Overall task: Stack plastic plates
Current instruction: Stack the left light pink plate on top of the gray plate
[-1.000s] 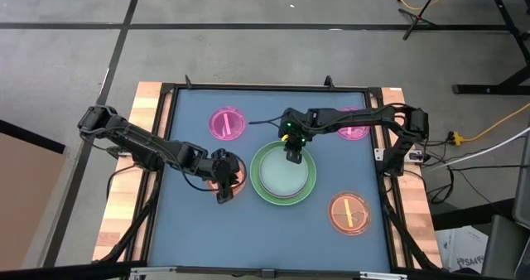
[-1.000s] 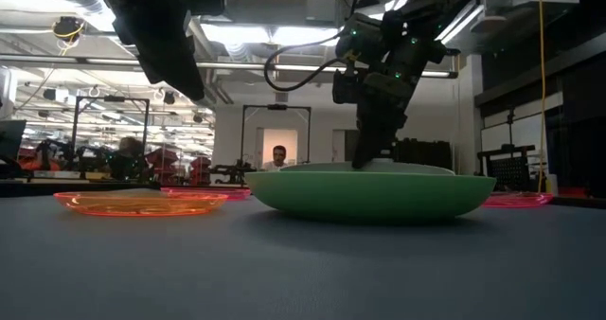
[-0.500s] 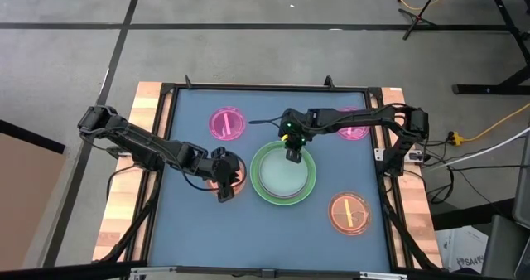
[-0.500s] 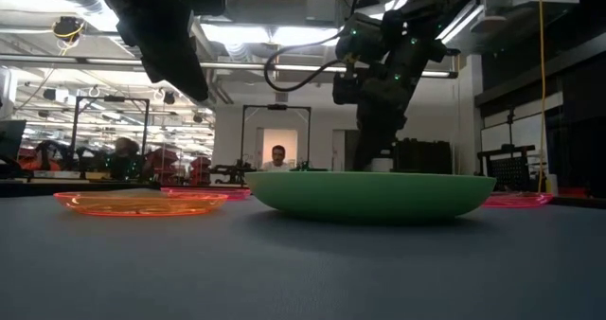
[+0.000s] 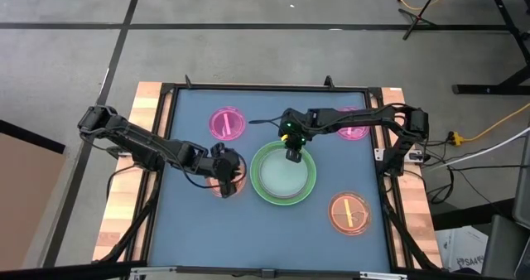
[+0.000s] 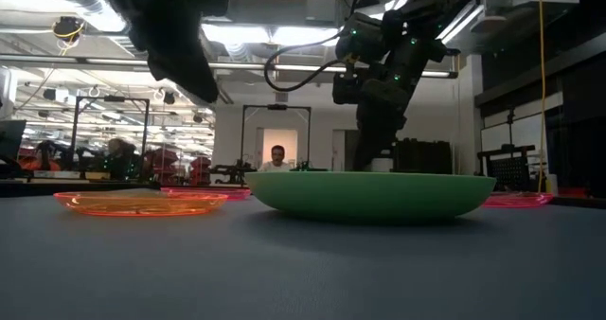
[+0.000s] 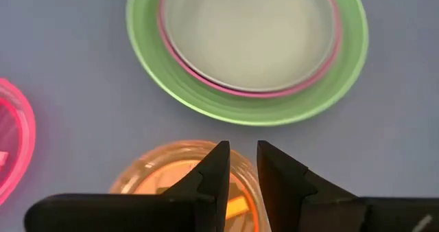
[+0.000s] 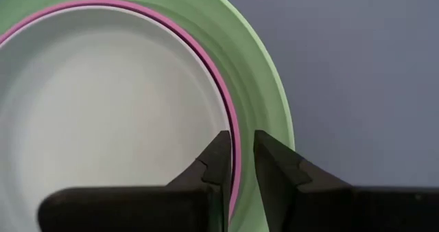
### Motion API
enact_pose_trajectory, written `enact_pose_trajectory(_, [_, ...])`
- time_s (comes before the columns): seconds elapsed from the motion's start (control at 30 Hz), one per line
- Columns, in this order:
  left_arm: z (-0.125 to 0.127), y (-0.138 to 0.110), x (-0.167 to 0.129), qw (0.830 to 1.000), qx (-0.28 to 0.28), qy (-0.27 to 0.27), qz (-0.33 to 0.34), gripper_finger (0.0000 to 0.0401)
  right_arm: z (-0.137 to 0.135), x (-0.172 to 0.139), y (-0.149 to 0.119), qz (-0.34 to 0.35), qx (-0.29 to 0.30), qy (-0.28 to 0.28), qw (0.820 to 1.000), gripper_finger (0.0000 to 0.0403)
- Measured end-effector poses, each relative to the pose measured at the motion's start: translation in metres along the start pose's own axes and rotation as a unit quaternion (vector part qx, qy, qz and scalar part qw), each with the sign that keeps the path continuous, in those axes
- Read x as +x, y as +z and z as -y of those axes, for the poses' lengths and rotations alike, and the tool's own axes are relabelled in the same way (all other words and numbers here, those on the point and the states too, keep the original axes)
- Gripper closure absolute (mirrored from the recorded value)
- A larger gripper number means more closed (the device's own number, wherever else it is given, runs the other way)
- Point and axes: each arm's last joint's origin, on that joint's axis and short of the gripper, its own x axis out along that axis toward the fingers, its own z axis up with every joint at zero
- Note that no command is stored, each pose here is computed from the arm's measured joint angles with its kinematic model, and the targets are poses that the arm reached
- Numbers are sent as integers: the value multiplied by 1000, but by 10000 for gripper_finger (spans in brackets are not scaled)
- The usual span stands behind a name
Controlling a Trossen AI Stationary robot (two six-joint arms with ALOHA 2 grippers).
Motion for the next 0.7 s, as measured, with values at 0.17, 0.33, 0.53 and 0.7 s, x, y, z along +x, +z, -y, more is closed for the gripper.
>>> enact_pose_trajectory(0.17, [-13, 8, 4, 1000, -22, 22, 5, 333, 0, 0, 0, 0, 0, 0, 1000, 347])
enact_pose_trajectory(0.33, [-31, 16, 9, 998, -37, 46, 8, 333, 0, 0, 0, 0, 1, 1, 1000, 347])
enact_pose_trajectory(0.53, [-49, 24, 13, 996, -48, 71, 11, 333, -2, -14, 2, 15, -3, 1, 1000, 347])
enact_pose_trajectory(0.7, [-62, 29, 16, 994, -67, 87, 13, 333, -6, -36, 4, 44, -20, -1, 999, 347])
